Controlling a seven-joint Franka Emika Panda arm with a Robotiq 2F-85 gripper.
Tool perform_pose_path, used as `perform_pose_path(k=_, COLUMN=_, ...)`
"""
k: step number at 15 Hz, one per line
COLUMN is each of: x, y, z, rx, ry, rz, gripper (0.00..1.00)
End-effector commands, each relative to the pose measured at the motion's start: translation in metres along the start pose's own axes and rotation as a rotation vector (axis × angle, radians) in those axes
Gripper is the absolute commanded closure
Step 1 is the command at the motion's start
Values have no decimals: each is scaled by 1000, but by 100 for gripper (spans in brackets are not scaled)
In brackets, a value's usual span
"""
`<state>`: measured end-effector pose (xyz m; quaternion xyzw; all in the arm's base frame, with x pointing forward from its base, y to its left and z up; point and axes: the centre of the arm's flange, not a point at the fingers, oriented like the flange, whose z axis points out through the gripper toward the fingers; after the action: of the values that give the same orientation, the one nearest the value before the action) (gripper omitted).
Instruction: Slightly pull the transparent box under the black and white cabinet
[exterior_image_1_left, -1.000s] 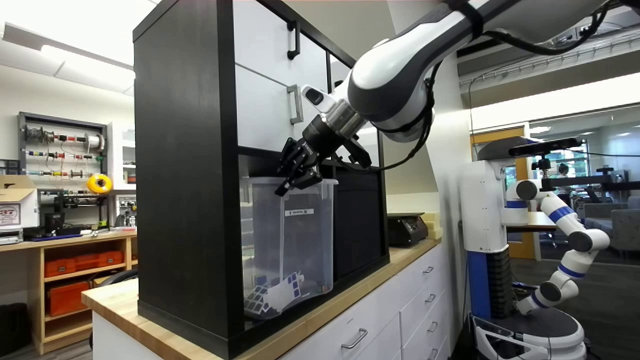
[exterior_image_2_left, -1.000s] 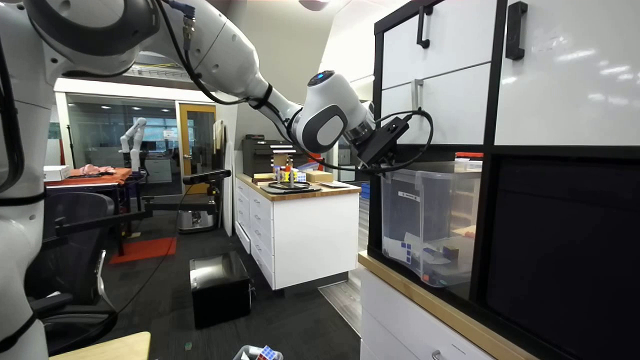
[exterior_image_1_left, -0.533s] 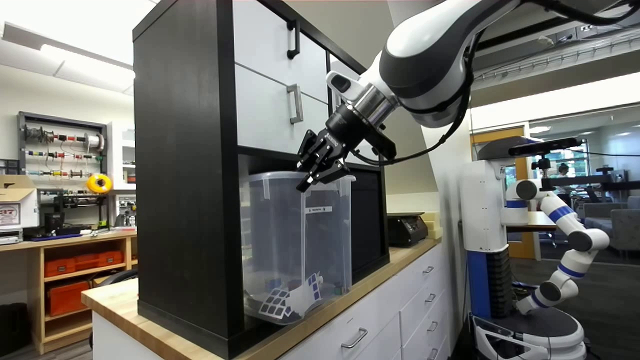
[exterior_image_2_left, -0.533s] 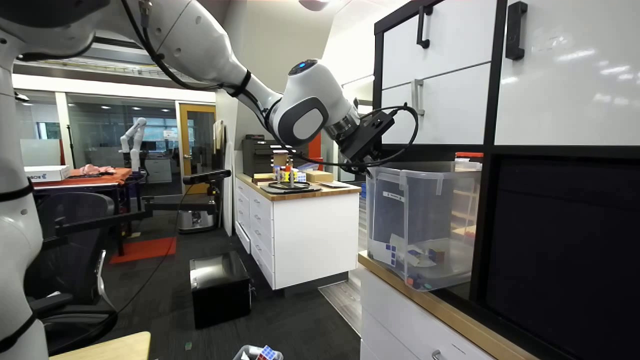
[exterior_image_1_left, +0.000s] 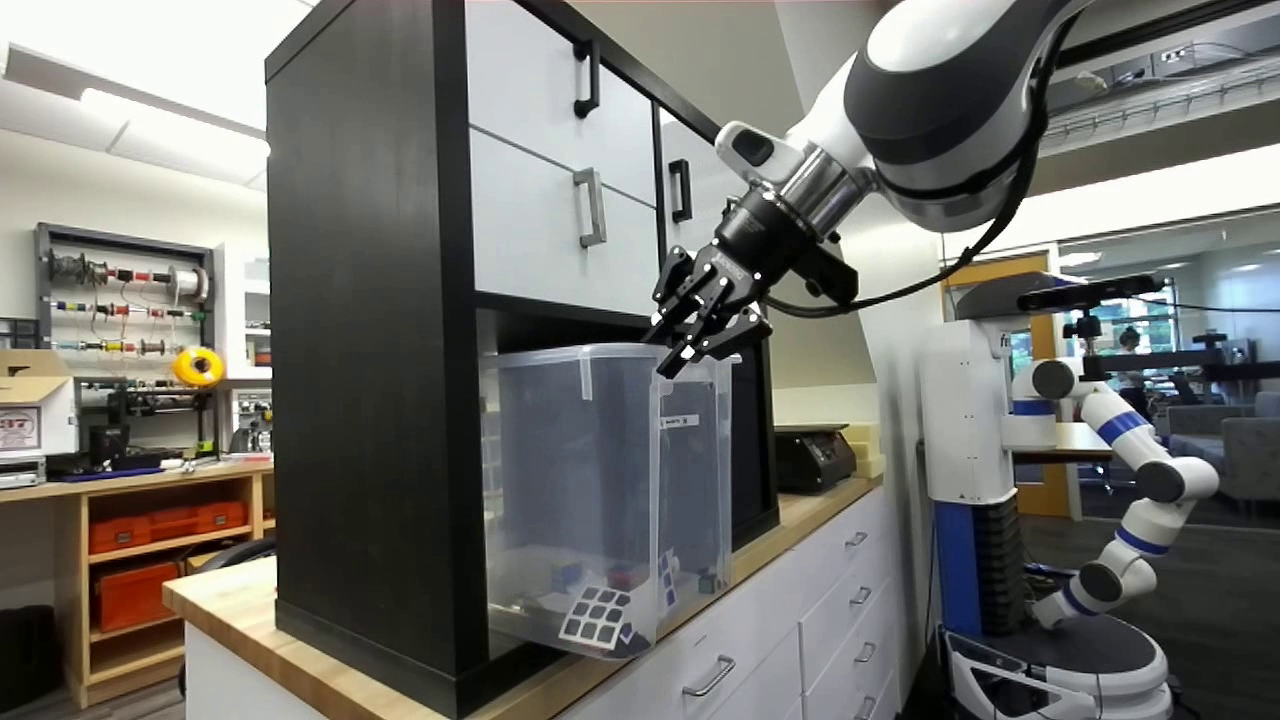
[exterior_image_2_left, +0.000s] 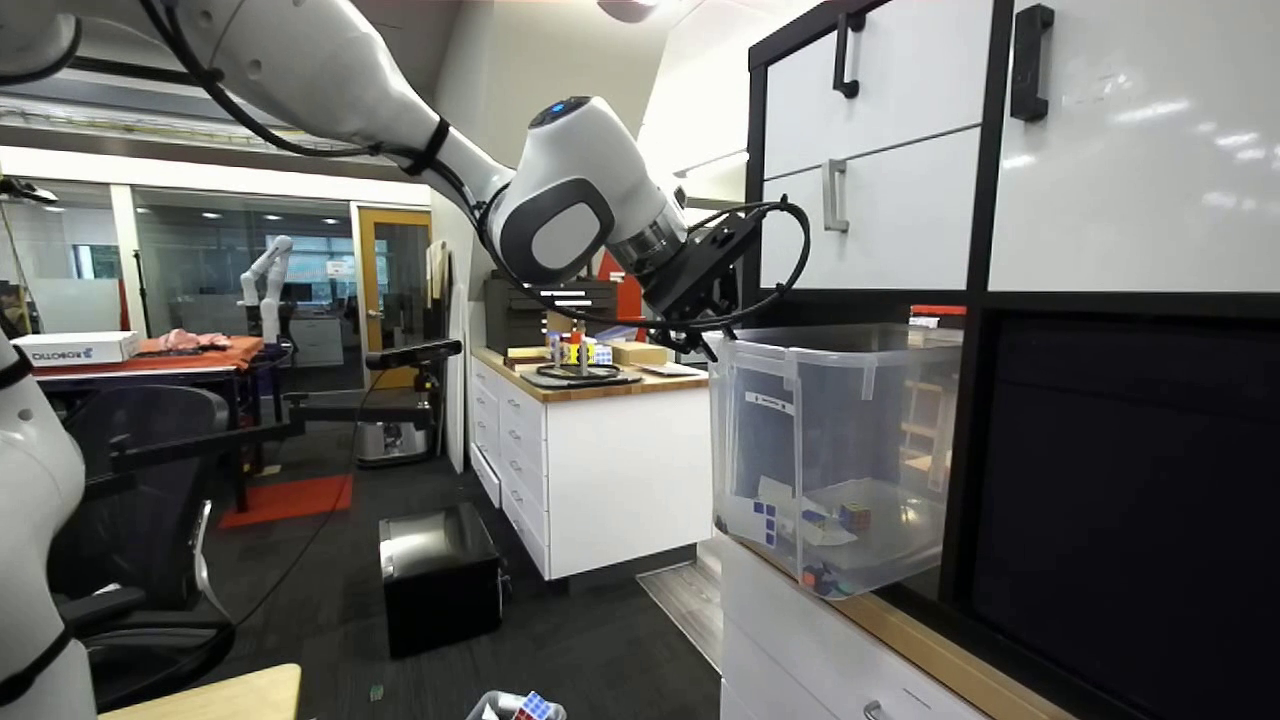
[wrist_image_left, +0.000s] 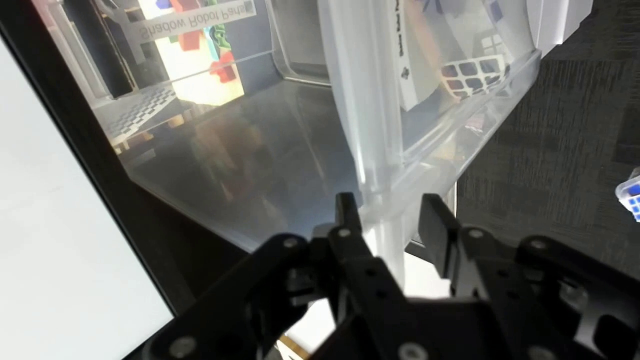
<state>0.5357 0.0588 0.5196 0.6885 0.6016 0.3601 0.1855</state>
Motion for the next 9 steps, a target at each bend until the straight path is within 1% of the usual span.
perform_pose_path(k=1, x=-15, y=-11, z=-38, rx=-7, ry=11, rz=5, gripper=32)
perform_pose_path(k=3, x=-18, y=-13, z=-47, rx=-3, ry=11, rz=12, gripper=19)
perform_pose_path(k=5, x=-18, y=-12, z=-56, rx=31, ry=0, rz=29, gripper=6)
perform_pose_path(k=7, x=-19, y=-9, z=-64, rx=87, ry=-12, rz=50, gripper=0)
perform_pose_path(k=9, x=-24, y=-5, z=-71, rx=153, ry=-42, rz=91, gripper=0)
